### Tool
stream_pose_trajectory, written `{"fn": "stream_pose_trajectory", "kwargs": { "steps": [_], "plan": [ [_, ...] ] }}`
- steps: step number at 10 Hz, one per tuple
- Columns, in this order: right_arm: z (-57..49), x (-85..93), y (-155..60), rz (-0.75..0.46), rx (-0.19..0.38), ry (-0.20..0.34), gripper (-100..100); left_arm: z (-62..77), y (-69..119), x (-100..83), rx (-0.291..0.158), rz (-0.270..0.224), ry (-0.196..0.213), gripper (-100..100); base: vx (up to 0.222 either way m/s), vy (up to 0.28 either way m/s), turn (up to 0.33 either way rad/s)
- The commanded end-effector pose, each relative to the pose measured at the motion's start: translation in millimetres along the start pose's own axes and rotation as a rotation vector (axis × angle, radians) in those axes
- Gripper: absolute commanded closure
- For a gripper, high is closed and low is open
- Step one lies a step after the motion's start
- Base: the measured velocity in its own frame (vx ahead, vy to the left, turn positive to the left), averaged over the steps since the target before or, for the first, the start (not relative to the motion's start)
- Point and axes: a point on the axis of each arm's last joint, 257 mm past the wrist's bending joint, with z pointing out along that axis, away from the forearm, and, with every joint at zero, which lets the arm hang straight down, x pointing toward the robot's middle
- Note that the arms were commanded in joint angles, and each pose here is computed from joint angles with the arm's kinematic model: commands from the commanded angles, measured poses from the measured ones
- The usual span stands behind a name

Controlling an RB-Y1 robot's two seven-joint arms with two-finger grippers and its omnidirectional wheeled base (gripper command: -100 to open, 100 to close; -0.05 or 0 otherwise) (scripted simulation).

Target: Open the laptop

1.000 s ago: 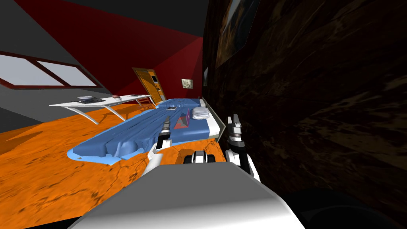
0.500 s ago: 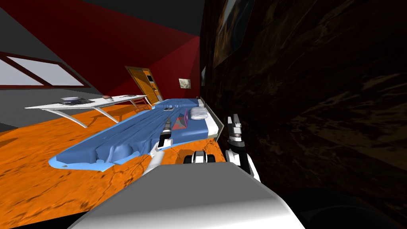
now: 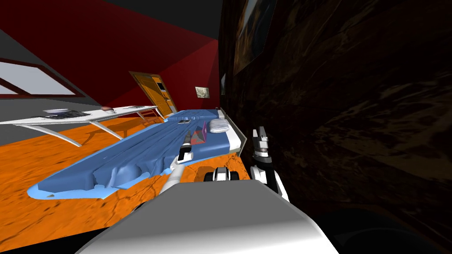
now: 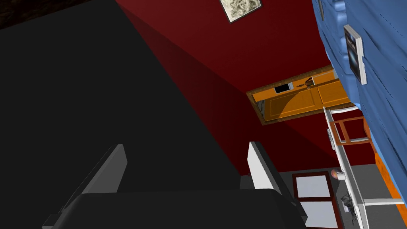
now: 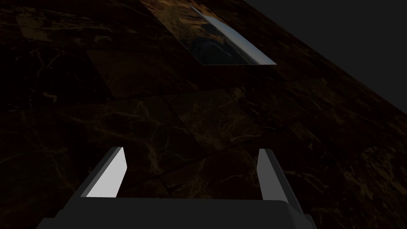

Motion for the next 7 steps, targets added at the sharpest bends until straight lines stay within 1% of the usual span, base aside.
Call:
{"fn": "stream_pose_trajectory", "kwargs": {
  "steps": [1,2,3,4,5,6,7],
  "plan": [
    [0.0,0.0,0,0.000,0.000,0.000,0,4.3,15.2,6.3,-0.039,0.011,0.004,-100,0.005,-0.006,-0.097],
    [0.0,0.0,0,0.000,0.000,0.000,0,-0.3,25.9,11.0,-0.063,0.011,0.015,-100,0.005,-0.003,-0.052],
    [0.0,0.0,0,0.000,0.000,0.000,0,5.7,29.6,13.7,-0.076,0.016,0.013,-100,0.006,-0.005,-0.086],
    [0.0,0.0,0,0.000,0.000,0.000,0,1.5,38.3,17.6,-0.095,0.016,0.022,-100,0.005,-0.003,-0.052],
    [0.0,0.0,0,0.000,0.000,0.000,0,6.1,43.6,21.5,-0.113,0.020,0.024,-100,0.005,-0.005,-0.091],
    [0.0,0.0,0,0.000,0.000,0.000,0,2.9,49.9,24.4,-0.127,0.020,0.031,-100,0.004,-0.004,-0.052],
    [0.0,0.0,0,0.000,0.000,0.000,0,8.3,52.5,27.3,-0.139,0.024,0.031,-100,0.005,-0.006,-0.091]
  ]
}}
